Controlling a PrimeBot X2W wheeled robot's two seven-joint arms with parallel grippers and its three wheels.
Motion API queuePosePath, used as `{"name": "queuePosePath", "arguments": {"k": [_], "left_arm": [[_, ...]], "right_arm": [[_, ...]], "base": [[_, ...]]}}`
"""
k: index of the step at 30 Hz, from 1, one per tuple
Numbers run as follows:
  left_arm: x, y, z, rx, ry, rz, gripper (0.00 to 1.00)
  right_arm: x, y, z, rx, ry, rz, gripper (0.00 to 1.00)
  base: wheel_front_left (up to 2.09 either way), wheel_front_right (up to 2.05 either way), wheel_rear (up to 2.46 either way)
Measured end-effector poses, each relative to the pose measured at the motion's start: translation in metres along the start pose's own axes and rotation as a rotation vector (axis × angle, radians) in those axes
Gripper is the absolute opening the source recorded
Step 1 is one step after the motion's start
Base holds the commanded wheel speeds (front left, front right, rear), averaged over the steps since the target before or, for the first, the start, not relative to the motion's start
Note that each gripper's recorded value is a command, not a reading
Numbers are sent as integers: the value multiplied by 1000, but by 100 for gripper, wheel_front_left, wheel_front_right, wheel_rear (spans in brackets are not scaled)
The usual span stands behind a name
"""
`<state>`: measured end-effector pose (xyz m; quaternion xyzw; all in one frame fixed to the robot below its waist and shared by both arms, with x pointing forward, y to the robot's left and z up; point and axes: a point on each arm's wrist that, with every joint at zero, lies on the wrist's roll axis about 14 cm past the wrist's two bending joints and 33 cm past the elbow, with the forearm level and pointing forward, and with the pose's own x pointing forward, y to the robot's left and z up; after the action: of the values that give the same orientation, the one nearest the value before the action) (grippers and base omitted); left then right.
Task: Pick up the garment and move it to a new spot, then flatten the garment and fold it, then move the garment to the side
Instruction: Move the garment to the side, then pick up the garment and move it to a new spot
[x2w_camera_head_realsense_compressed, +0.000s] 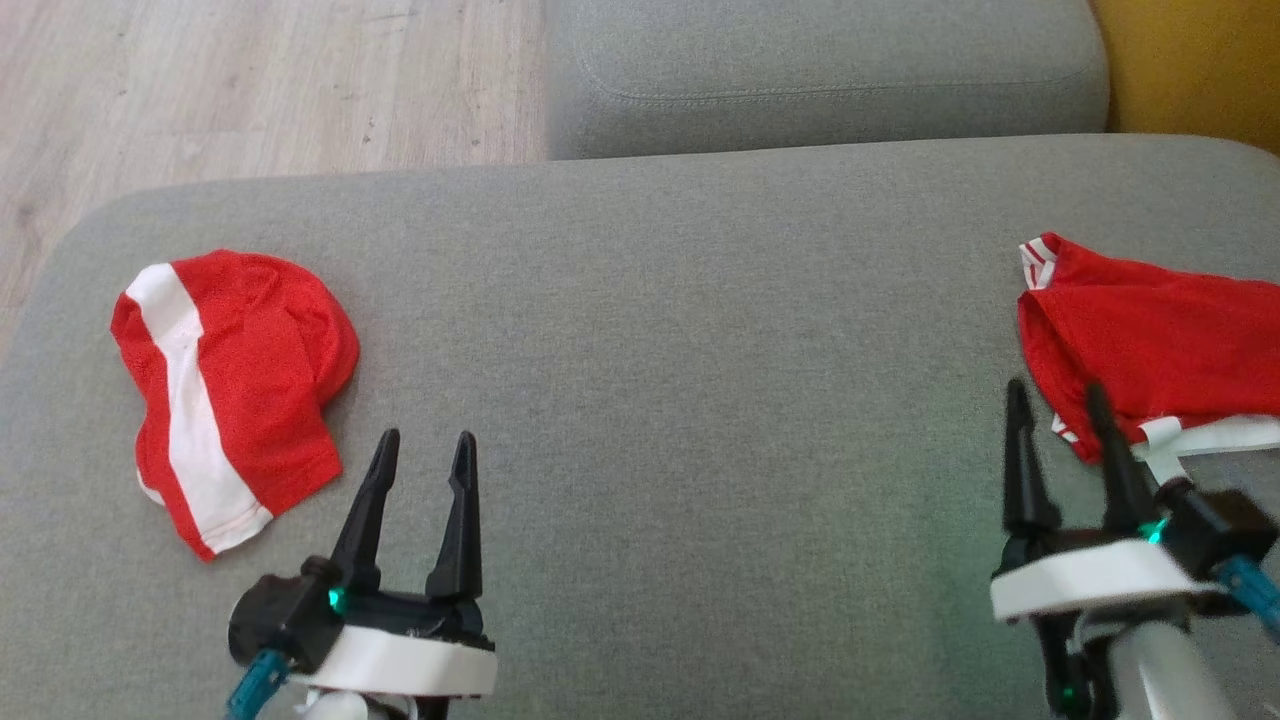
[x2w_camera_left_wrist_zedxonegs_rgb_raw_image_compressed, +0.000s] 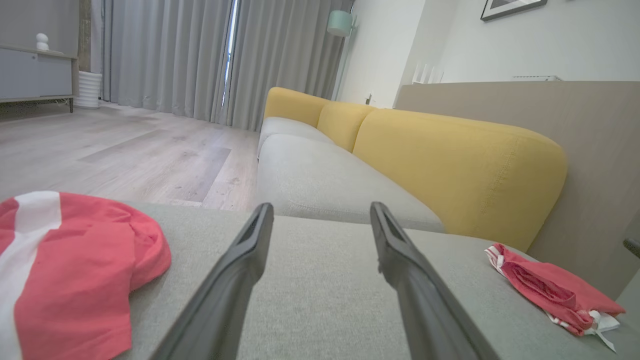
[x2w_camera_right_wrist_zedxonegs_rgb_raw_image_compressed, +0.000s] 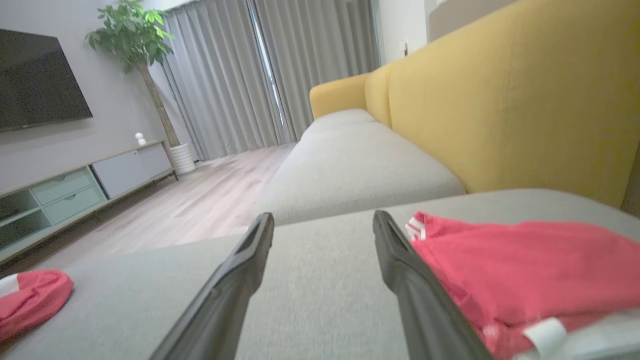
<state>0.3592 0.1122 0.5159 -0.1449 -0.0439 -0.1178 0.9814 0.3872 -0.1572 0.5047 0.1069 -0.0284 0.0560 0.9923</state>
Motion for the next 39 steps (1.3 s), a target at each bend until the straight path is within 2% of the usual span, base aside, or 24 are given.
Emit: {"name": "queuePosePath", "arguments": {"k": [4, 27, 32, 39], "left_arm": [[-3, 1, -6, -8, 18, 7, 100], [-2, 4, -5, -8, 14, 15, 100], [-7, 13, 0, 2, 3, 47, 100], [-24, 43, 13, 36, -31, 153, 100]], "right_arm": [[-11, -2, -19, 25, 50, -14, 100], [-9, -1, -21, 23, 52, -10, 100], [-3, 17, -25, 27, 66, 46, 100], [7, 50, -34, 34, 89, 145, 100]], "base": [[0, 0, 0], [0, 0, 0], [0, 0, 0], [0, 0, 0]]}}
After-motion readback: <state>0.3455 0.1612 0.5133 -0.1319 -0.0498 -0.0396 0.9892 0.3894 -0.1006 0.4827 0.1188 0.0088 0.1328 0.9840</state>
